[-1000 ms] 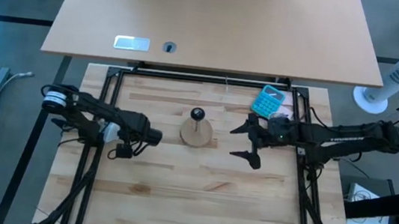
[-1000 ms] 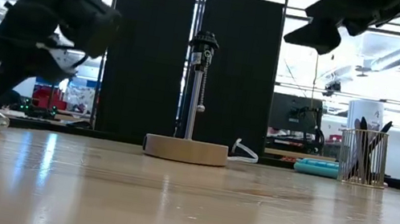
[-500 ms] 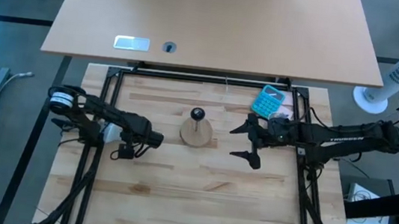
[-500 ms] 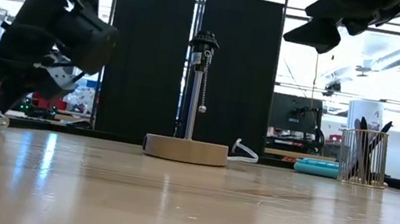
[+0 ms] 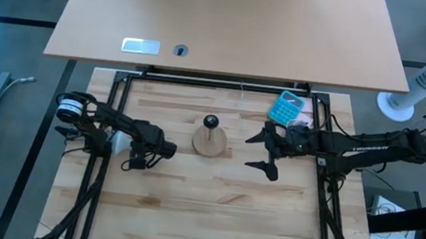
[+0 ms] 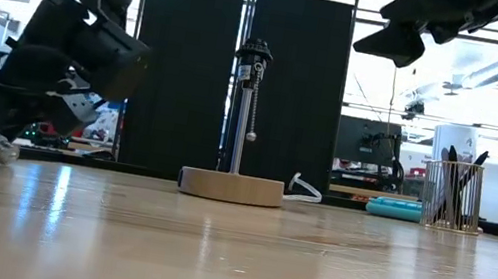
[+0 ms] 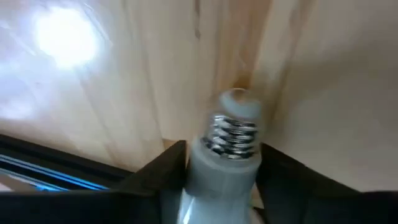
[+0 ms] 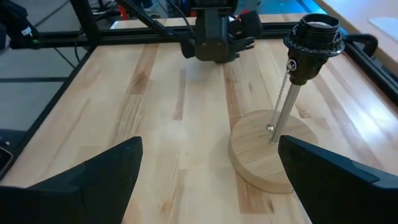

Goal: Screw lightbulb
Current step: Insert the light bulb into the table lamp

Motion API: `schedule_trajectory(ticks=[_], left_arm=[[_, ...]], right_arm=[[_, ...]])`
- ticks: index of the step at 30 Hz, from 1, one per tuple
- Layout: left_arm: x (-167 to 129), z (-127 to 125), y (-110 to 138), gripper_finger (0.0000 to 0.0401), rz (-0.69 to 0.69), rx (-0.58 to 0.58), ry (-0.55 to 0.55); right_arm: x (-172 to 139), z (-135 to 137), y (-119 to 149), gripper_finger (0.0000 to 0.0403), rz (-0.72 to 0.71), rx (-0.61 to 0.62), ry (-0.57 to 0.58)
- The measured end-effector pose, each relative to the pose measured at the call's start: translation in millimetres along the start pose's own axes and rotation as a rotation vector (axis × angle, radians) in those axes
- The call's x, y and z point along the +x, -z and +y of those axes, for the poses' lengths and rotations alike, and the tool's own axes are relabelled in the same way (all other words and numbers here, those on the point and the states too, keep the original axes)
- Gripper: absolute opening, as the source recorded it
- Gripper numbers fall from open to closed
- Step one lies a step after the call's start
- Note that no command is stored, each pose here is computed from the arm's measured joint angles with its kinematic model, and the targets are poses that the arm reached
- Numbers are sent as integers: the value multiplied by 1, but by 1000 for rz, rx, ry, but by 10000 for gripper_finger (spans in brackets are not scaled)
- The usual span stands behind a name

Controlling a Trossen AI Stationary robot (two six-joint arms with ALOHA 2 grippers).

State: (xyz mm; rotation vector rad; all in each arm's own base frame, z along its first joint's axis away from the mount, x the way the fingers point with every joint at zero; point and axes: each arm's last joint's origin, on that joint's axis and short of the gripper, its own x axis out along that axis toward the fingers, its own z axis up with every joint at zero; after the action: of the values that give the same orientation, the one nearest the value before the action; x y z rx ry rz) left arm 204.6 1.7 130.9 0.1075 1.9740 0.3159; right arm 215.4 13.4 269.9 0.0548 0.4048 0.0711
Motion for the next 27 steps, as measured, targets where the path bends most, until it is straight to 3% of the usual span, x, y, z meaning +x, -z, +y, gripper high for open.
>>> schedule_trajectory(ticks=[10, 16, 27], left_arm=[[-44, -8, -17, 137, -175, -66, 34], [-79, -28, -38, 147, -382, -63, 49], [-120, -69, -86, 144, -481, 0, 32]], right_arm=[[11, 5, 0, 371, 5, 41, -194], [18, 5, 3, 371, 16, 19, -177], [21, 1, 4, 371, 15, -26, -74]])
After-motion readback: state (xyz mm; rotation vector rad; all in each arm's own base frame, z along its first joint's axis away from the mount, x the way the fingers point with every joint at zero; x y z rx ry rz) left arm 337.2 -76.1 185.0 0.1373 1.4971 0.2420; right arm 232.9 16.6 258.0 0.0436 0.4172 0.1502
